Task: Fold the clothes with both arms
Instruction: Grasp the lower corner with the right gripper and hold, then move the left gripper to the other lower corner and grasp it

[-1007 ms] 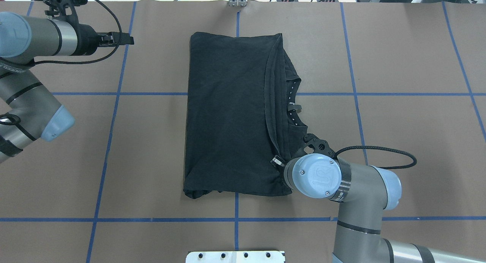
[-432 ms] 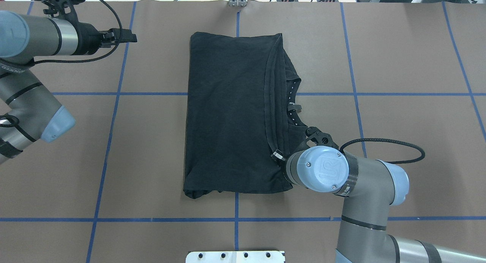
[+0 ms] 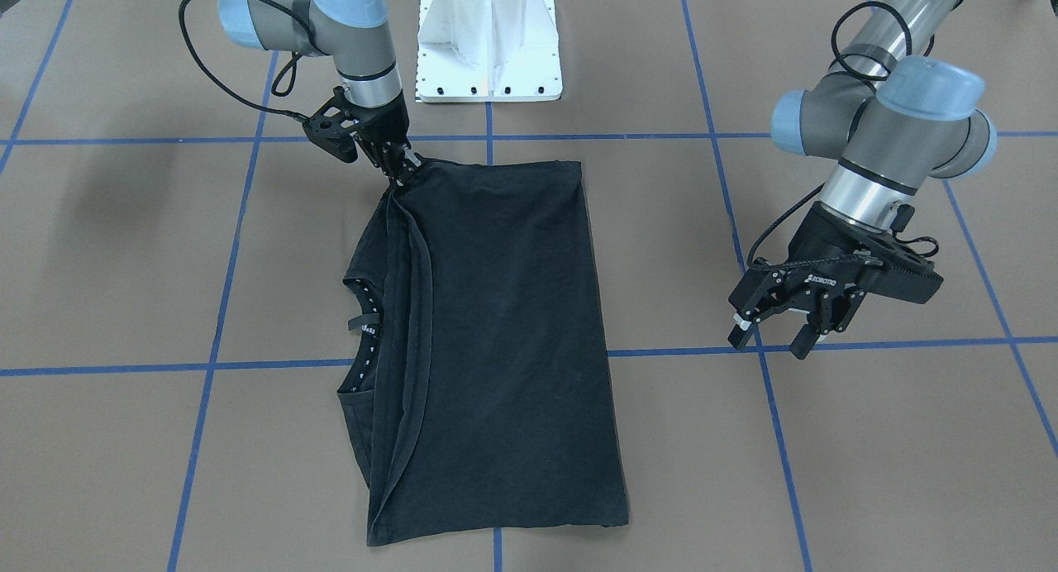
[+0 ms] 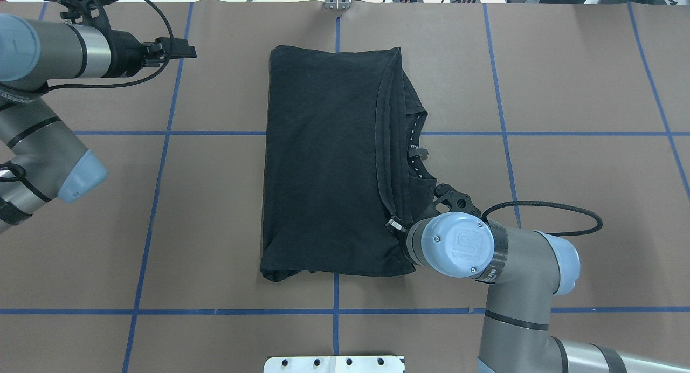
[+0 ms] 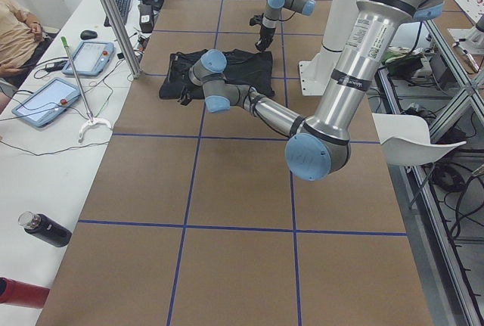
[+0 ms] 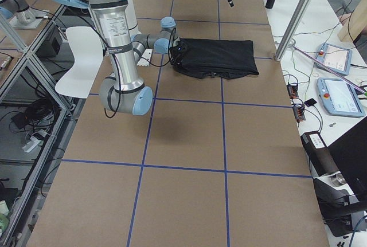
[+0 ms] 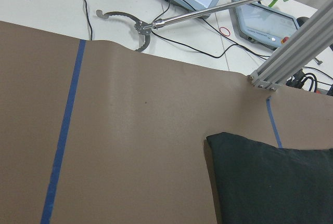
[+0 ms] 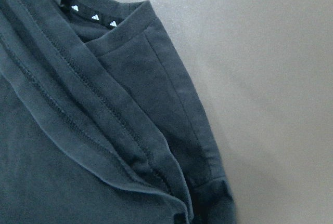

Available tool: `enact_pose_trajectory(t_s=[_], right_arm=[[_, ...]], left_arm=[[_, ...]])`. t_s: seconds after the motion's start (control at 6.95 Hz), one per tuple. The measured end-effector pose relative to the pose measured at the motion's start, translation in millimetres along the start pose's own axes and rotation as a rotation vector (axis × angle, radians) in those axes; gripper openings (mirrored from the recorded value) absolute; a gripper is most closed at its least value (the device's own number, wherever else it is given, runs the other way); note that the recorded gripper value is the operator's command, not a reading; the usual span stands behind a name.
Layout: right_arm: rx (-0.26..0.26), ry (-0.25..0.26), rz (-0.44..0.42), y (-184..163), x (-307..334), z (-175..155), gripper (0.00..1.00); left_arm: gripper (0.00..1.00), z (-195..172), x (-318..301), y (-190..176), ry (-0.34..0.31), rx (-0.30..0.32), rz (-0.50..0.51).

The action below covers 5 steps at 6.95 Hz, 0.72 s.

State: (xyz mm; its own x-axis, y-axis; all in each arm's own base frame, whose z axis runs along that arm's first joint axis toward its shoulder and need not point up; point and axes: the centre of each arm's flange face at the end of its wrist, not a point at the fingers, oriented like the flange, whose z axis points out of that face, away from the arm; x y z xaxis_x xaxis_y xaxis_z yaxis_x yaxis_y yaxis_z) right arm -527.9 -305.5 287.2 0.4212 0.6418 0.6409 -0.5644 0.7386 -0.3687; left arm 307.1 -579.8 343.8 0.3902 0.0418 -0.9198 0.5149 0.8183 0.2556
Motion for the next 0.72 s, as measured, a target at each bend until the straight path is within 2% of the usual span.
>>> enact_pose_trajectory(t_s=[0.29,0.43,0.72], right_arm=[[-0.008,-0.005,0.001,1,-2,-4,0.0],[-0.009,-0.007,0.002,0,-3,-6,0.0],[-0.022,-0.013,0.005,-3,-2,-13,0.0]], left_arm=[[1.0,-2,6,3,0.018,-0.001,-0.06],[1.0,-5,21,14,0.05,-0.014,-0.123],[1.0,-19,58,69,0.14,-0.064,-0.29]])
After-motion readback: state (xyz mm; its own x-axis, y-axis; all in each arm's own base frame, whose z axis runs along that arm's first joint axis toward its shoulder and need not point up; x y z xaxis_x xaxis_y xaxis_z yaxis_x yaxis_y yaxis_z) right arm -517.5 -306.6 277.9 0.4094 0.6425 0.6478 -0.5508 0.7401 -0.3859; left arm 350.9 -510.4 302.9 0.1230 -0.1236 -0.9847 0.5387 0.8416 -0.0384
